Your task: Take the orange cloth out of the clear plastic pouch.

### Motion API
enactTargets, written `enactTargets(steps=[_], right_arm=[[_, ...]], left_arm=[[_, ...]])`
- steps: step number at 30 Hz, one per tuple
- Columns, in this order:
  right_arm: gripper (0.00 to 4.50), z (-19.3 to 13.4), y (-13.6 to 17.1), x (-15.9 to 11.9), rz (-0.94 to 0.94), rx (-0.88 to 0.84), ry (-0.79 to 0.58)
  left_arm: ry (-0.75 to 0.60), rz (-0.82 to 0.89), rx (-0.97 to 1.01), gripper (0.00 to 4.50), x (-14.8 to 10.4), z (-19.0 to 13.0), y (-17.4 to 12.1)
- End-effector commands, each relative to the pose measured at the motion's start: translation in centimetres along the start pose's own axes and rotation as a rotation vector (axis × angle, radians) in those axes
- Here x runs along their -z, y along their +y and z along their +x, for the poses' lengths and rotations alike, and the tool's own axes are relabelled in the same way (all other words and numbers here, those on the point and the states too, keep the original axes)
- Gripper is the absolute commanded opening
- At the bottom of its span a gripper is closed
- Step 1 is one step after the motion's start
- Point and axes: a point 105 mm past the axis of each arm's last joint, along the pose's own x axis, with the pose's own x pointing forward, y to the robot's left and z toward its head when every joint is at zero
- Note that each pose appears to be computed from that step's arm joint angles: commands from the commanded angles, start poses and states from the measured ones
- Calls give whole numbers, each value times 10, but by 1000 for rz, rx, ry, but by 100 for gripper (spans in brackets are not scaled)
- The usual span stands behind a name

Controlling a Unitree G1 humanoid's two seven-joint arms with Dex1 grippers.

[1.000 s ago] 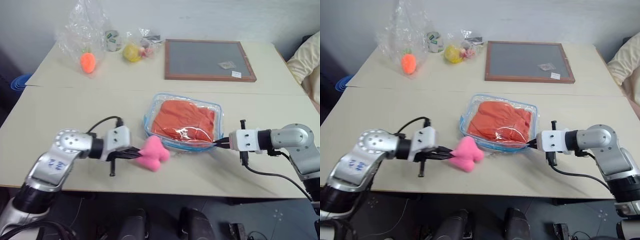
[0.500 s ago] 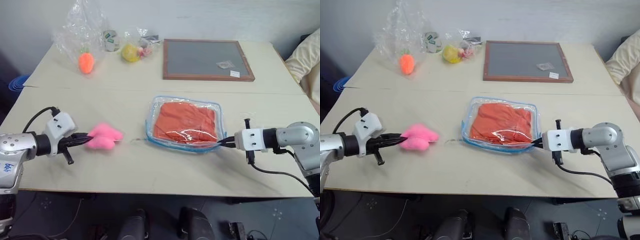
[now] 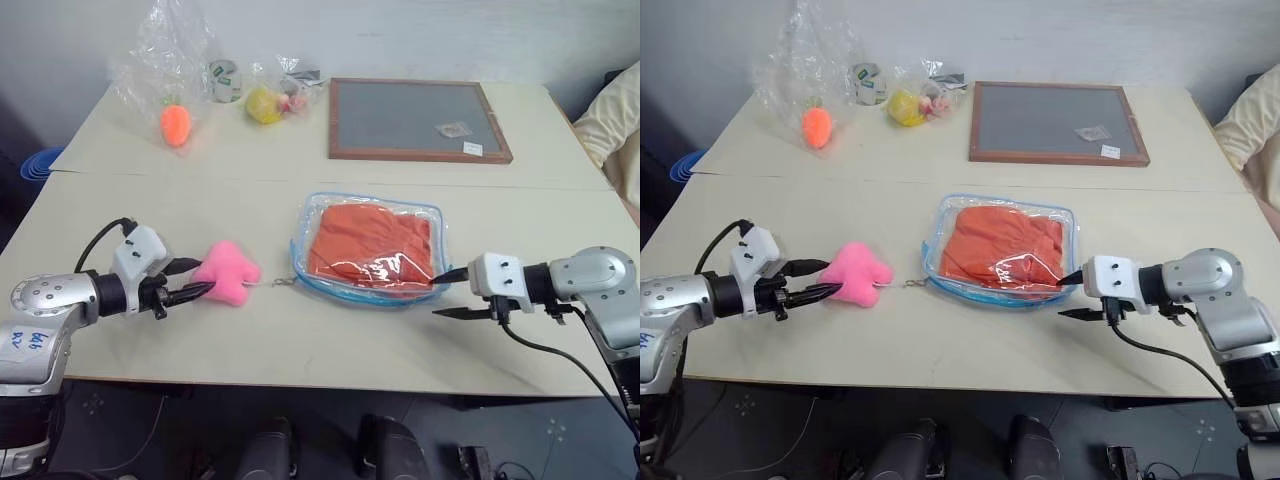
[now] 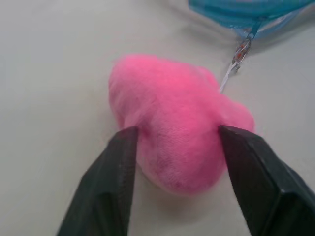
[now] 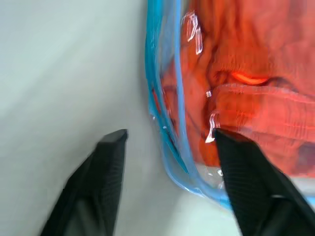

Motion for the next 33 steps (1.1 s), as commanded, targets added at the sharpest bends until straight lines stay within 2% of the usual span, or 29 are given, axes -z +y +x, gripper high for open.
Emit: enactTargets(steps=[1,2,3,6,11,13,18,27,30,33], right_arm=[[414,-25,-11,-21,42,103,-61],[444,-29,-11,-25,91,124,-89],[450,-33,-9,-30,133,130,-119],[450,-37,1,-42,223,105,-182],[450,-31,15,-60,313,80,-255],[450,-28,17,-59,318,90,-246],[450,-22,27,-53,304,81,-203],[450,-24,32,-52,333,108,-218],[450,-23,32,-52,334,115,-220],[450,-23,33,-52,337,118,-221]], left_arm=[[-16,65,-18,390,-22,-26,6],[-20,88,15,418,-31,-31,2],[-27,107,58,448,-40,-34,-3],[-37,207,158,448,-62,-26,-19],[-28,626,259,448,-82,53,-54],[-93,757,284,448,-88,80,-70],[-181,877,310,448,-91,110,-84],[-193,889,336,448,-84,131,-90],[-198,879,328,388,-84,134,-90],[-212,868,324,296,-86,135,-90]])
